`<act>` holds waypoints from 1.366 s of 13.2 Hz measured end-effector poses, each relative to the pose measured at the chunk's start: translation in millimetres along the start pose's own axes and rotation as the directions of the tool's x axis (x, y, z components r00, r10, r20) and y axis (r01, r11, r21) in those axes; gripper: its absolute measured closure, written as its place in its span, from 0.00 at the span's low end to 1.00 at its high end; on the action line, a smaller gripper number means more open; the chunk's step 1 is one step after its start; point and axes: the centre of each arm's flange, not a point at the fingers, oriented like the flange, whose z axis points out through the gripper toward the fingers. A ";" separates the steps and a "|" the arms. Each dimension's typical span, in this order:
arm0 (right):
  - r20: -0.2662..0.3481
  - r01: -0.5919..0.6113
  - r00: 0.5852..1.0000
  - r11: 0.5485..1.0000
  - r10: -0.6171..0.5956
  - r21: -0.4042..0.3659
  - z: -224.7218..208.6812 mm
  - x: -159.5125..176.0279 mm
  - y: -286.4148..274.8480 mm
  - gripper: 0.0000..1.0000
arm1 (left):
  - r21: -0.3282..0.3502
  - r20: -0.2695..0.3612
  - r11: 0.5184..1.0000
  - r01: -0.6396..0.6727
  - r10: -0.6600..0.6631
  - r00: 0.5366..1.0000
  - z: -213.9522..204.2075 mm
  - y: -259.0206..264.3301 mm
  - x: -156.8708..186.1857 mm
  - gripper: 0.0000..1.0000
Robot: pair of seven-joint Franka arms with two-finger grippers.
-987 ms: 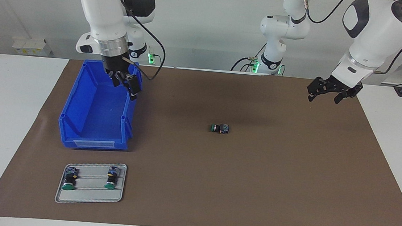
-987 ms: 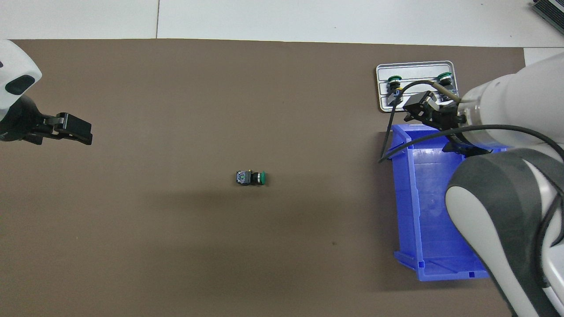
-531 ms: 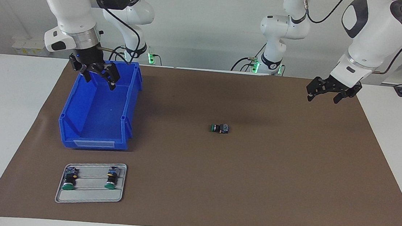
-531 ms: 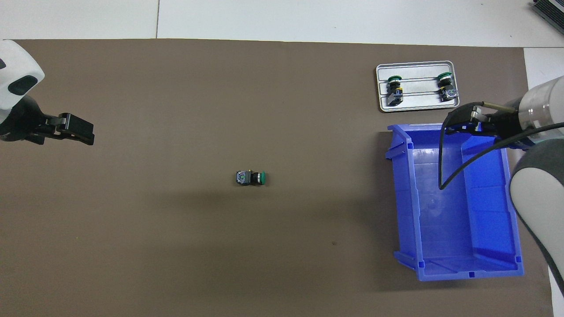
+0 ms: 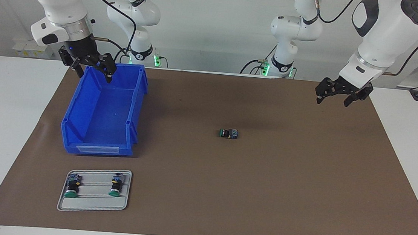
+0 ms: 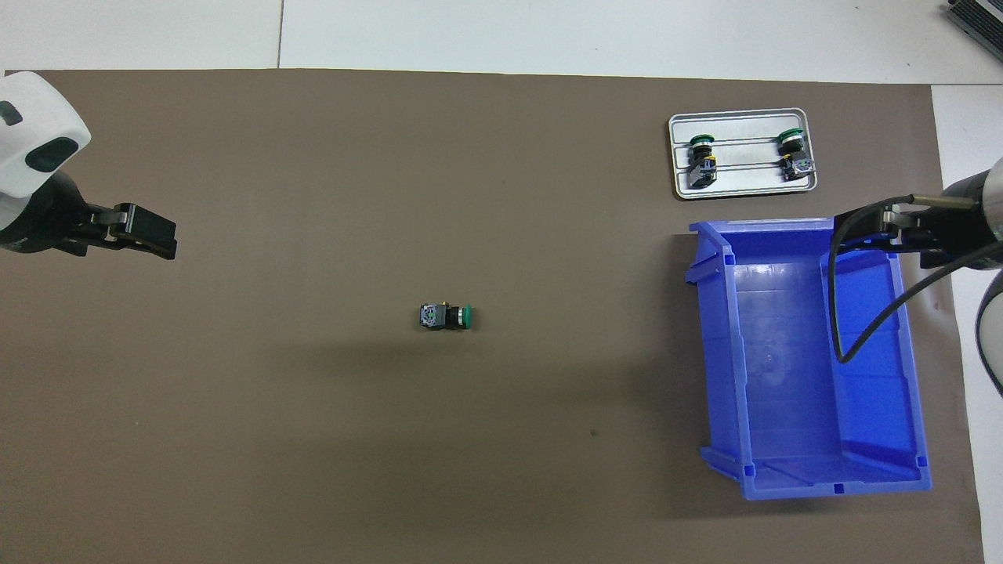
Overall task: Place and press button with both arms
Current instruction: 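Reach the left gripper toward the button on the table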
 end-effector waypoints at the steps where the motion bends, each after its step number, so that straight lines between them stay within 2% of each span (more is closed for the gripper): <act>1: 0.004 0.006 1.000 1.000 -0.006 -0.001 1.2 0.3 2.6 0.00 | 0.000 -0.013 0.999 -0.037 0.037 0.999 -1.0 4.5 1.3 0.00; 3: 0.010 0.008 1.000 1.000 -0.008 -0.002 3.1 1.4 8.2 0.00 | 0.008 -0.052 0.976 -0.219 0.219 0.974 0.8 21.0 5.7 0.00; 5: 0.011 0.005 1.000 1.000 -0.004 -0.002 3.6 1.9 10.0 0.00 | 0.031 -0.101 0.899 -0.437 0.438 0.893 12.4 42.4 9.9 0.00; 7: 0.011 0.006 1.000 1.000 -0.006 -0.002 3.6 1.8 9.4 0.00 | 0.042 -0.114 0.789 -0.613 0.614 0.781 29.3 61.9 5.5 0.00; 10: 0.011 0.019 1.000 1.000 -0.019 -0.001 3.5 0.5 2.0 0.00 | 0.039 -0.104 0.579 -0.814 0.813 0.573 44.5 90.2 -10.2 0.00; 12: 0.011 0.022 1.000 1.000 -0.021 -0.001 3.5 0.3 0.6 0.00 | 0.035 -0.085 0.439 -0.898 0.896 0.435 55.3 122.6 -21.8 0.00; 13: 0.011 0.021 1.000 1.000 -0.021 -0.001 3.5 0.3 0.7 0.00 | 0.028 -0.077 0.395 -0.918 0.917 0.392 62.1 139.4 -26.8 0.00; 18: 0.011 0.021 1.000 1.000 -0.021 -0.001 3.5 0.3 0.6 0.00 | 0.066 -0.095 0.253 -0.965 0.965 0.246 108.0 226.6 -39.8 0.00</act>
